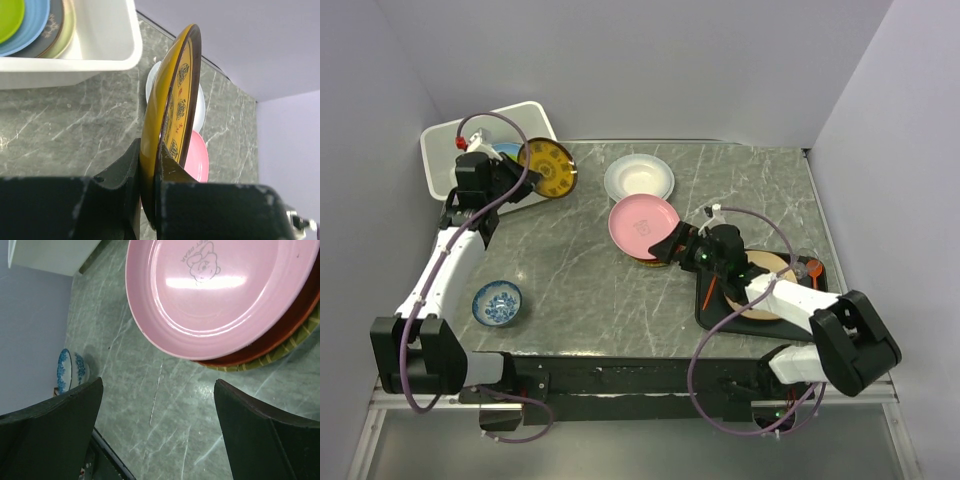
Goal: Place the plates into the plastic bin on the countertop
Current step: Place the plate in the plastic bin, then pick up the plate at the center of the board.
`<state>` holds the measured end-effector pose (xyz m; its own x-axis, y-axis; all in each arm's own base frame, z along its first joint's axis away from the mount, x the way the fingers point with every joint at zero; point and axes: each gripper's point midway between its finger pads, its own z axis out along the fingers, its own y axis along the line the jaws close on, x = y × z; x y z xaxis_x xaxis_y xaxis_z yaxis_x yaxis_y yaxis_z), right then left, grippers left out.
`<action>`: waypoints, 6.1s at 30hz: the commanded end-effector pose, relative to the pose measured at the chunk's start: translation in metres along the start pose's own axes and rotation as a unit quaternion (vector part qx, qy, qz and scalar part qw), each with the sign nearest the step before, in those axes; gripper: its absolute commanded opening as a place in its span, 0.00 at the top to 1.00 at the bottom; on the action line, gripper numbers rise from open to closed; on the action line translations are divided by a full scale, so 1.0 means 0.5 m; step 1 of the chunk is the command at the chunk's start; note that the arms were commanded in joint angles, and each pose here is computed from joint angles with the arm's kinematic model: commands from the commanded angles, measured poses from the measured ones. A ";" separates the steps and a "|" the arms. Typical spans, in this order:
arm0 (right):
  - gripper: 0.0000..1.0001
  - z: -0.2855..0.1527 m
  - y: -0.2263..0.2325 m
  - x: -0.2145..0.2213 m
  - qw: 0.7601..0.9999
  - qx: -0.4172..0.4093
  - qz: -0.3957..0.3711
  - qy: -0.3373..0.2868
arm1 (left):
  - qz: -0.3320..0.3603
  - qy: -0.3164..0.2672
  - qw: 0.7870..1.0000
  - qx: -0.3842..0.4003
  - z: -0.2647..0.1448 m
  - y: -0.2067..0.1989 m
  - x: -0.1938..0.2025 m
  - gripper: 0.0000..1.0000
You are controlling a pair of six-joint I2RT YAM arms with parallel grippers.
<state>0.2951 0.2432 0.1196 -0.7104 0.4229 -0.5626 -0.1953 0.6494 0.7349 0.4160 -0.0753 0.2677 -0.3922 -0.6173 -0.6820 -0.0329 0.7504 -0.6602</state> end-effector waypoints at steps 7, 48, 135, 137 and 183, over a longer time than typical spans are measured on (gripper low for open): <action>0.01 -0.053 0.010 -0.019 0.999 -0.001 -0.014 -0.043 | -0.051 -0.059 0.997 0.030 0.032 -0.035 -0.085 0.99; 0.01 -0.067 0.004 -0.020 0.999 0.016 -0.027 -0.038 | -0.120 -0.135 0.977 -0.117 0.146 0.158 -0.220 0.99; 0.01 -0.050 0.013 -0.036 0.999 0.016 -0.033 -0.038 | 0.099 0.085 0.982 0.139 0.099 -0.136 0.097 0.03; 0.01 -0.049 0.014 -0.036 0.999 0.015 -0.031 -0.038 | 0.104 0.100 0.980 0.140 0.098 -0.130 0.123 0.03; 0.01 -0.027 -0.015 -0.007 1.000 0.020 -0.008 -0.023 | 0.091 0.306 0.940 0.122 0.157 -0.026 0.480 0.33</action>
<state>0.2823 0.2230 0.1103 -0.6973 0.4265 -0.5760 -0.1483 0.7005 0.6981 0.3870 -0.2421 0.0750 -0.8441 -0.1871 -0.5025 0.2168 0.7379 -0.6391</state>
